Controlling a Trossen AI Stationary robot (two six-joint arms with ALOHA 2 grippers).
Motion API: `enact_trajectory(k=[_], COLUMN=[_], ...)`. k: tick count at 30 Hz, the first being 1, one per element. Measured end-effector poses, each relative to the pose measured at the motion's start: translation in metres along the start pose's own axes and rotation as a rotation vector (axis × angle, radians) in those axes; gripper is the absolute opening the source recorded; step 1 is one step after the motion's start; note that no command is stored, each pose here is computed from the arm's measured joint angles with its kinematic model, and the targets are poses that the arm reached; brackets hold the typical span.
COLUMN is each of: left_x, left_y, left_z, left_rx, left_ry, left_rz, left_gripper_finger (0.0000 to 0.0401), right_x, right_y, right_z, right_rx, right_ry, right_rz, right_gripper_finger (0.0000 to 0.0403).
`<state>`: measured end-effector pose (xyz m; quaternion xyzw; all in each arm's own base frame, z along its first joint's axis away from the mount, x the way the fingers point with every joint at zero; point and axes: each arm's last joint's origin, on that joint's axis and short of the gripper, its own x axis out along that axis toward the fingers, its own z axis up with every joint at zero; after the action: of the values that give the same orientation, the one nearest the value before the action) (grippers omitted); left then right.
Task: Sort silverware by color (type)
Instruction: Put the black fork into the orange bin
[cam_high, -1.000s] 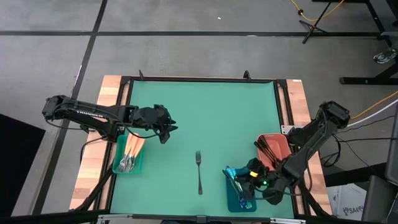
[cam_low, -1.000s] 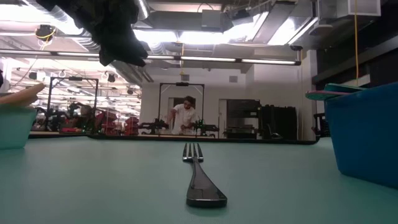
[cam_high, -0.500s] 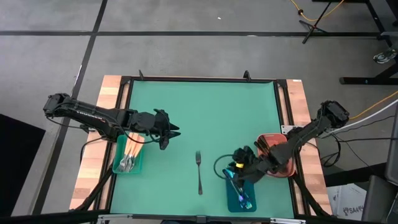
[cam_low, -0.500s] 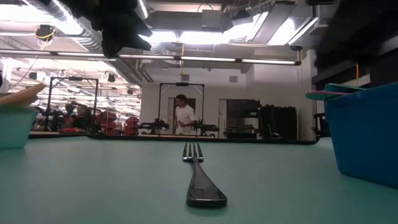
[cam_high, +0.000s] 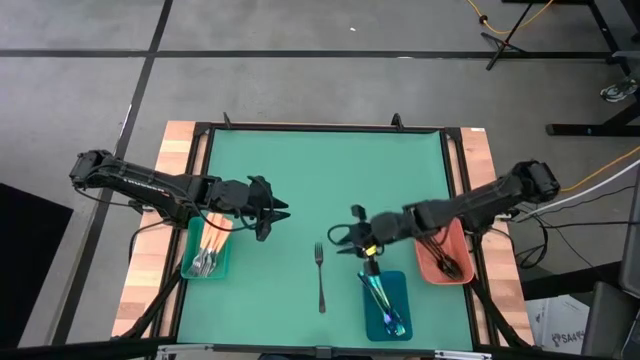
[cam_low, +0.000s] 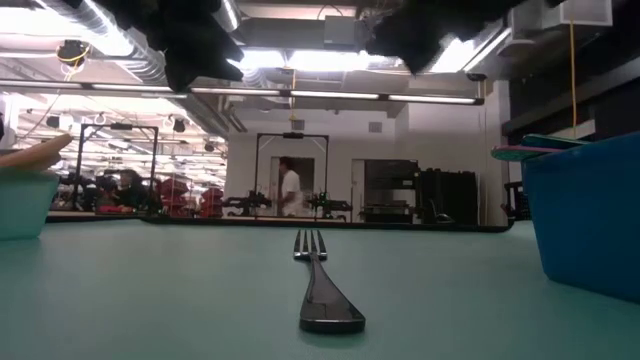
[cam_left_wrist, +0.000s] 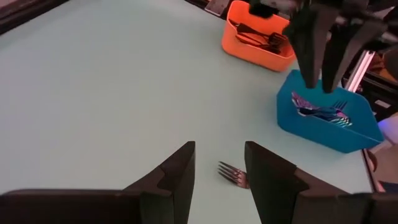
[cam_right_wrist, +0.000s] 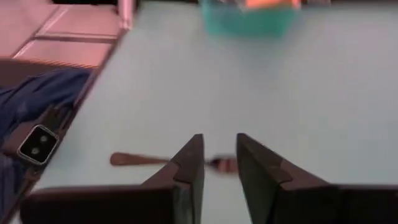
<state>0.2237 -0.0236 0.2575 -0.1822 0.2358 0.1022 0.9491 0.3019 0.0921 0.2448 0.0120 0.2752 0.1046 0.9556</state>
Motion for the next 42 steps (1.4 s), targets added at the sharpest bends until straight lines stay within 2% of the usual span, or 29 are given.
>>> enact_trajectory(k=[6,12,20,25,29,34,42], left_x=[0.000,0.000,0.000,0.000,0.000,0.000,0.000], left_y=[0.000,0.000,0.002,0.002,0.003,0.003,0.004], left_z=[0.000,0.000,0.001,0.001,0.001,0.001,0.000], left_rx=[0.028,0.041,0.040,0.040,0.040,0.042,0.045], left_ry=[0.000,-0.006,-0.038,-0.039,-0.036,-0.037,-0.033], left_rz=[0.003,0.014,0.079,0.081,0.083,0.092,0.104], left_gripper_finger=[0.0133,0.0133,0.0133,0.0133,0.0133,0.0133,0.0133], right_x=[-0.001,-0.003,-0.006,0.005,0.024,0.050,0.093], right_y=[-0.030,-0.048,-0.056,-0.055,-0.058,-0.061,-0.066], right_z=[0.012,0.013,0.021,0.041,0.057,0.062,0.034], right_rx=[-0.269,-0.446,-0.562,-0.610,-0.582,-0.628,-0.714], right_ry=[-0.105,-0.140,-0.244,-0.251,-0.143,0.014,0.152], right_rz=[0.098,0.199,0.276,0.325,0.354,0.408,0.484], right_gripper_finger=[0.0083,0.0083,0.0083,0.0083,0.0083,0.0083,0.0083])
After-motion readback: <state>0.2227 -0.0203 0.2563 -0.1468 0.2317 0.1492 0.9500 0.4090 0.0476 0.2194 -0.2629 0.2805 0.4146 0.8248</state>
